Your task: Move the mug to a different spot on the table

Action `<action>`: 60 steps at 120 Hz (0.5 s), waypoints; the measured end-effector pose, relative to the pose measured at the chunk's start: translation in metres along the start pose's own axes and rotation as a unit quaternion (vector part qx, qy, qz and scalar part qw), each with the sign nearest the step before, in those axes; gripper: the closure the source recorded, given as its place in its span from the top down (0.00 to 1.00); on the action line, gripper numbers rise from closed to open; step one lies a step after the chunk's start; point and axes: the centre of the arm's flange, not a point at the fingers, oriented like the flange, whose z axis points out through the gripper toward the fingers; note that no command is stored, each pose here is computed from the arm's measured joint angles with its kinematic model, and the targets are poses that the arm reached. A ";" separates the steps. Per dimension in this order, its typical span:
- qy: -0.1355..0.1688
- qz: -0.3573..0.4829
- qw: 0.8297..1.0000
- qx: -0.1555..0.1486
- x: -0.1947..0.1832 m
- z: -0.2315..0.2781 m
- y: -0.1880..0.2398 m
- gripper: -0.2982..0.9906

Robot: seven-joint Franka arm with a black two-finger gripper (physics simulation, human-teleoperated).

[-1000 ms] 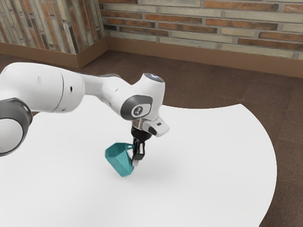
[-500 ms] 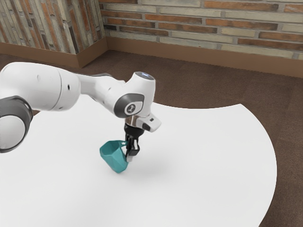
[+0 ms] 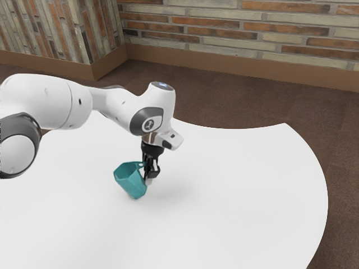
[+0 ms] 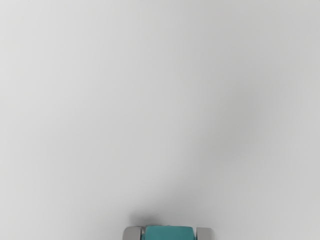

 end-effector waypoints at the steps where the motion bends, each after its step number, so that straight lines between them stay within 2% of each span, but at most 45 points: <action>1: 0.000 0.000 1.000 0.000 0.000 0.000 -0.001 0.19; 57: -0.003 -0.011 1.000 -0.008 -0.010 0.015 -0.025 0.16; 60: -0.003 -0.011 1.000 -0.011 -0.010 0.016 -0.025 0.21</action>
